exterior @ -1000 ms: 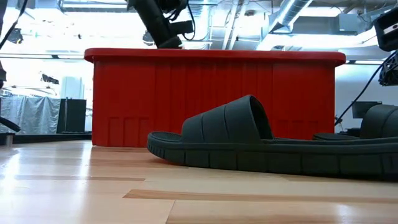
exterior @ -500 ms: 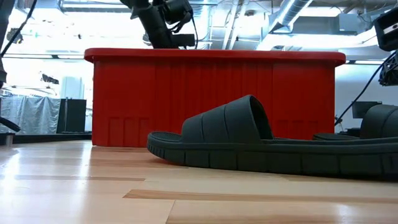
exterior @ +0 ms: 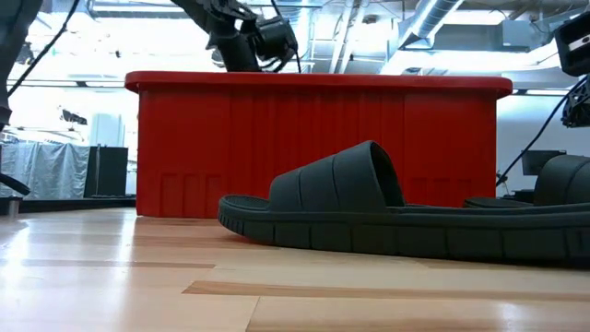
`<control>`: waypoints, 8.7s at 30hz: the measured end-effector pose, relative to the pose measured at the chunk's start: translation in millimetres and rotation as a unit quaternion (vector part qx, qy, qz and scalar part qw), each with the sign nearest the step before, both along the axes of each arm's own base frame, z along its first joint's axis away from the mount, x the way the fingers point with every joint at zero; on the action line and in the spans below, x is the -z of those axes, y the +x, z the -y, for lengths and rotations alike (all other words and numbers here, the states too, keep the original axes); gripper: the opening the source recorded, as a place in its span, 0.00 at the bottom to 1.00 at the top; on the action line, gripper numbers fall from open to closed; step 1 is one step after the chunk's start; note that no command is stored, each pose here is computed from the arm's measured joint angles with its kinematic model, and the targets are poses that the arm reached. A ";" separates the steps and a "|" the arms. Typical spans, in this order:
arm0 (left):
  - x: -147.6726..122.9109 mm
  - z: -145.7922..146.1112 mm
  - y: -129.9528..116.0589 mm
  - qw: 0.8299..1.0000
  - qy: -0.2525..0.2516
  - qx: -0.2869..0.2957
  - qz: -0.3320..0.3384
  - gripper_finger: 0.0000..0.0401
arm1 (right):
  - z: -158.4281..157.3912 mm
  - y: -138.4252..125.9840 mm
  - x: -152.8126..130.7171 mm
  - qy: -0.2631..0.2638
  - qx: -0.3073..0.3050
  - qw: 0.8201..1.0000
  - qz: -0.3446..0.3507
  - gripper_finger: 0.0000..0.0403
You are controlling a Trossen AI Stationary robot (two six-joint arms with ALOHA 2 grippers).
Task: Pick and place slides into bin
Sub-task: Put the black slide into the red bin
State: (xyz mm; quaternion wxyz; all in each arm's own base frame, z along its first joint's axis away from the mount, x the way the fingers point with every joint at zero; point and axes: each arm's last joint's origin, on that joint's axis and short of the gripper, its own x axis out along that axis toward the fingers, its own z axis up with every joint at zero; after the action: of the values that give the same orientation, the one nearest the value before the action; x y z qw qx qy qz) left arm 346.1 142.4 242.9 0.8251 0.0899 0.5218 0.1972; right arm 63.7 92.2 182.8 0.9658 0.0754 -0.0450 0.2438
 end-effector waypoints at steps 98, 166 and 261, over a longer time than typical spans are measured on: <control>17.2 4.4 0.1 0.997 -0.030 0.009 -0.075 0.38 | -0.3 0.1 1.6 -0.008 0.000 1.000 -0.004 0.17; -122.3 145.4 -204.4 0.740 -0.177 0.222 0.610 0.38 | -0.2 0.1 1.6 -0.008 0.000 1.000 -0.004 0.17; -78.5 144.4 -226.9 0.688 -0.198 0.169 0.677 0.38 | 6.7 109.7 -112.9 -0.050 0.173 0.763 -0.621 0.17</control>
State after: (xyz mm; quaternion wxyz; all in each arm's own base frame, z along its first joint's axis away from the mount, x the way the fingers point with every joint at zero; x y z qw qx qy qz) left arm 119.1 -2.1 321.4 0.9722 -0.1470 -0.1762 -0.0465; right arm 173.4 85.5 295.7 0.8105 0.1530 0.5649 -0.0253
